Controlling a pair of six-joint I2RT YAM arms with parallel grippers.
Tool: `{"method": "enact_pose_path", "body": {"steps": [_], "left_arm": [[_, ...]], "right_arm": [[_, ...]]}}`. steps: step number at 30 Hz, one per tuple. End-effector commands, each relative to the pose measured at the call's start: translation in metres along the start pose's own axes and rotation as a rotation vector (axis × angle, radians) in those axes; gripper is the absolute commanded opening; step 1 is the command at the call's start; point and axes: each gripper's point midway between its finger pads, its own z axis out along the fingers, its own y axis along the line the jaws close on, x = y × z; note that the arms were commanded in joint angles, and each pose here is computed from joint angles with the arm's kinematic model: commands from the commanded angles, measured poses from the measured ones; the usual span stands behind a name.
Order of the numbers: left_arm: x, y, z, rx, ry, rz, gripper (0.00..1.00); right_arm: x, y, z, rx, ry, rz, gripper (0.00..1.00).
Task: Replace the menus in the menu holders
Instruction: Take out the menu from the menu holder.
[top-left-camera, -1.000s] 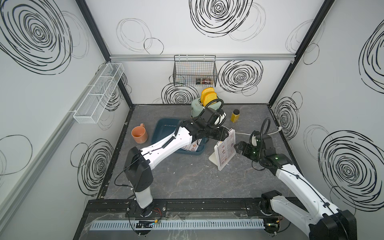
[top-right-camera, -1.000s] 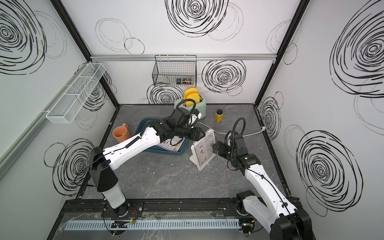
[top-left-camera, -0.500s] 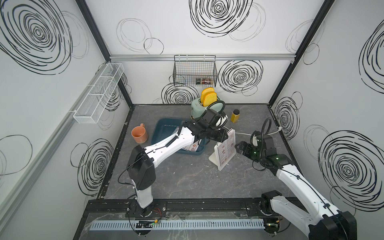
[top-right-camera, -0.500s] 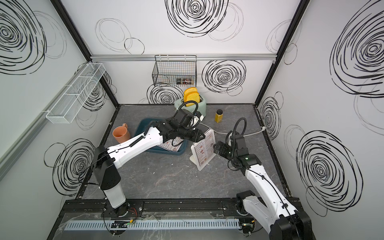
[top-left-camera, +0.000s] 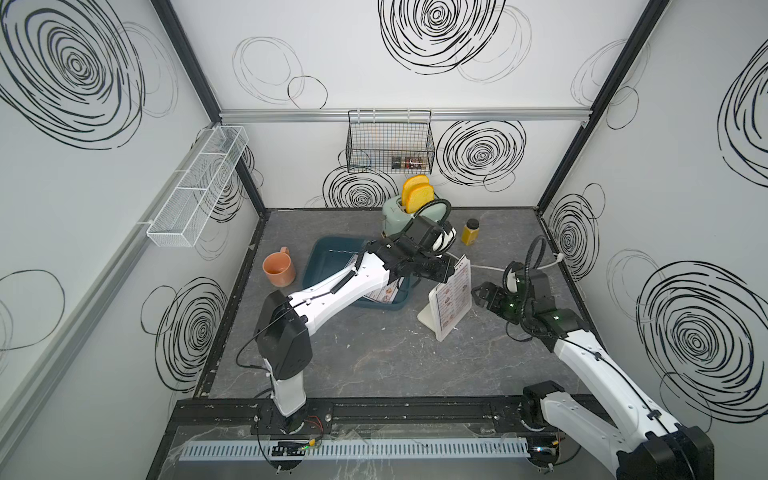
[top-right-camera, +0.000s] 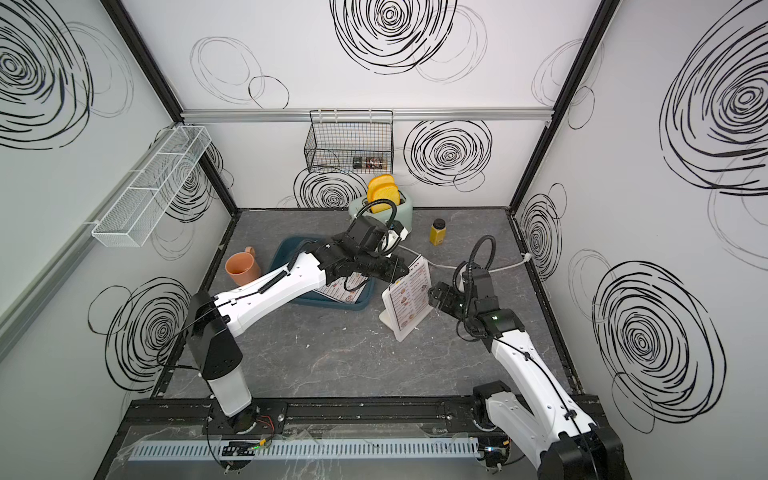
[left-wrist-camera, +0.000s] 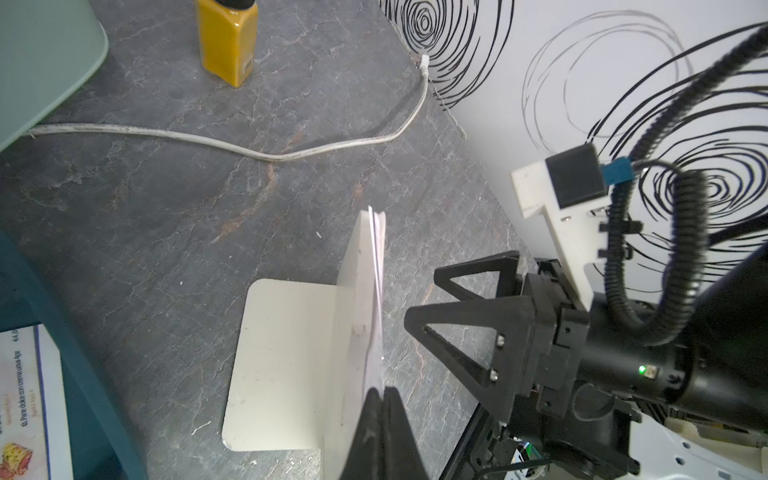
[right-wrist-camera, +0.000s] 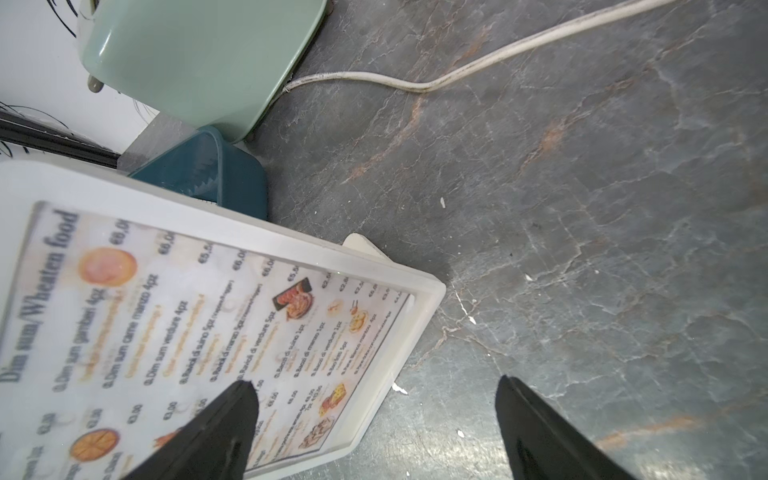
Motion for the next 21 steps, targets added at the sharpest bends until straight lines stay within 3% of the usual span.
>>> {"method": "enact_pose_path", "body": {"steps": [1,5,13,21], "left_arm": [[-0.019,-0.011,-0.011,-0.009,-0.050,0.054,0.00],[-0.037,-0.022,-0.036,-0.036,-0.097,0.106,0.00],[-0.076,-0.065,-0.123,-0.019,-0.259,0.265,0.00],[-0.064,-0.089,-0.208,0.000,-0.341,0.419,0.00]], "right_arm": [[0.001,-0.003,-0.005,0.008,0.003,-0.003,0.94],[-0.010,0.003,-0.016,0.006,-0.028,-0.013,0.94],[-0.062,0.018,-0.069,0.026,-0.173,-0.067,0.94],[-0.105,0.032,-0.112,0.040,-0.297,-0.134,0.94]]}}
